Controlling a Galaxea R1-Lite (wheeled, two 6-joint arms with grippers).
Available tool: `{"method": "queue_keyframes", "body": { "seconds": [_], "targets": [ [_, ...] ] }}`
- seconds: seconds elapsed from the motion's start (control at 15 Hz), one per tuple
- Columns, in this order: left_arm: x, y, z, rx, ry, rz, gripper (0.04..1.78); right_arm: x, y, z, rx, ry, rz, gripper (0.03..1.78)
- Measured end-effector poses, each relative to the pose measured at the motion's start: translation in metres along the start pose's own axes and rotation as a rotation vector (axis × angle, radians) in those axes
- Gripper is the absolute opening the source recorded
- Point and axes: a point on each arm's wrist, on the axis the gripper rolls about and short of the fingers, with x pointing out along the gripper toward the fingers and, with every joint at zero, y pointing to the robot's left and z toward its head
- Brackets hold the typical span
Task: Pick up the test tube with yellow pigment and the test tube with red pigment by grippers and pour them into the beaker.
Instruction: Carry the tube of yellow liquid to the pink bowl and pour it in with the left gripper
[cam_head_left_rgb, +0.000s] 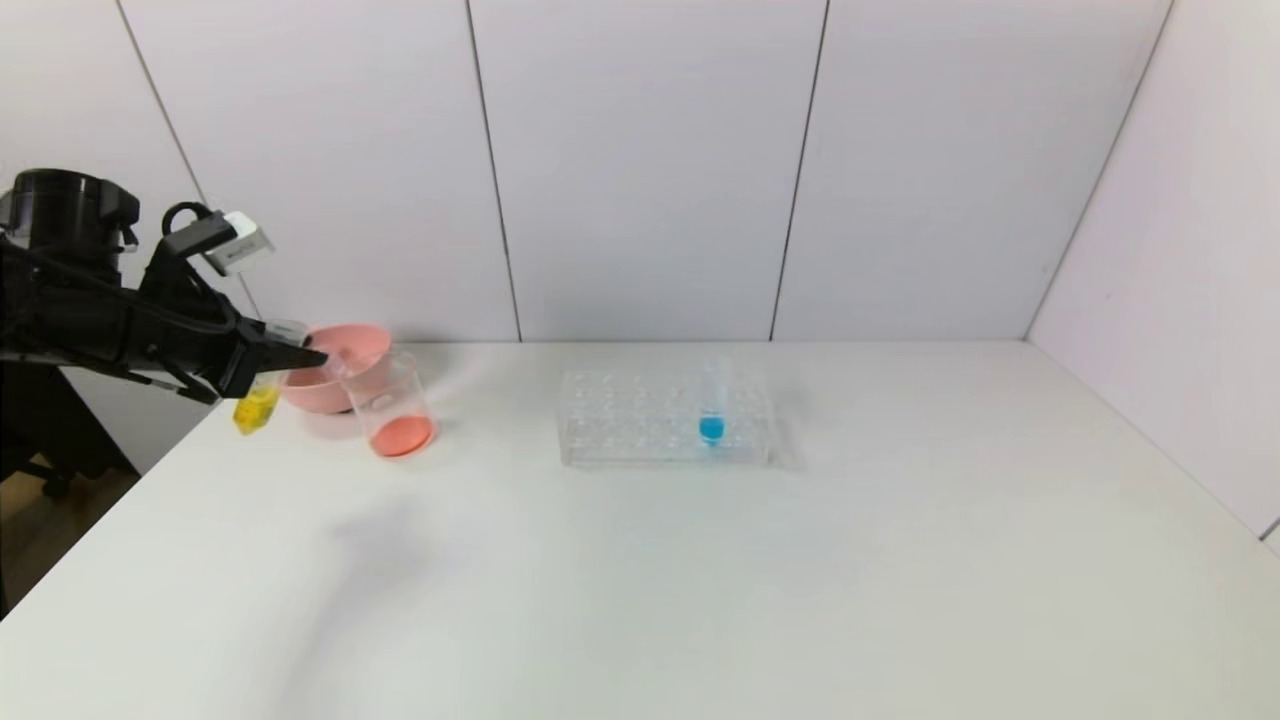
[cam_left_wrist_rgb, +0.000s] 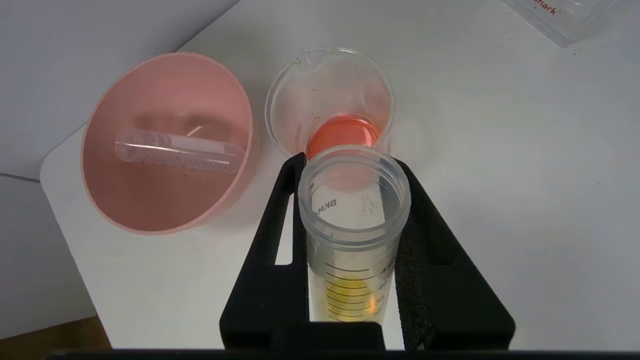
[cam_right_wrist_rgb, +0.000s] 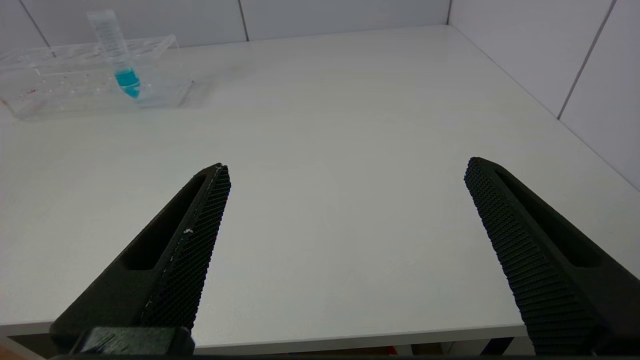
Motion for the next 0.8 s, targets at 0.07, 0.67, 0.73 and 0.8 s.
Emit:
{"method": "queue_keyframes", "body": {
  "seconds": [0.07,0.67,0.73,0.8],
  "targets": [
    [0.001,0.003,0.007,0.013,0.024,-0.005,0.49,0.0,0.0,0.0,0.0,0.0,0.0,1.71],
    [0.015,0.014,0.036,0.098,0.252,-0.077,0.49,0.0,0.0,0.0,0.0,0.0,0.0,1.71],
    [0.018,0.014,0.036,0.117,0.278,-0.083,0.49,0.0,0.0,0.0,0.0,0.0,0.0,1.71],
    [0.023,0.014,0.037,0.146,0.298,-0.084,0.49,0.0,0.0,0.0,0.0,0.0,-0.001,1.71]
  ]
}}
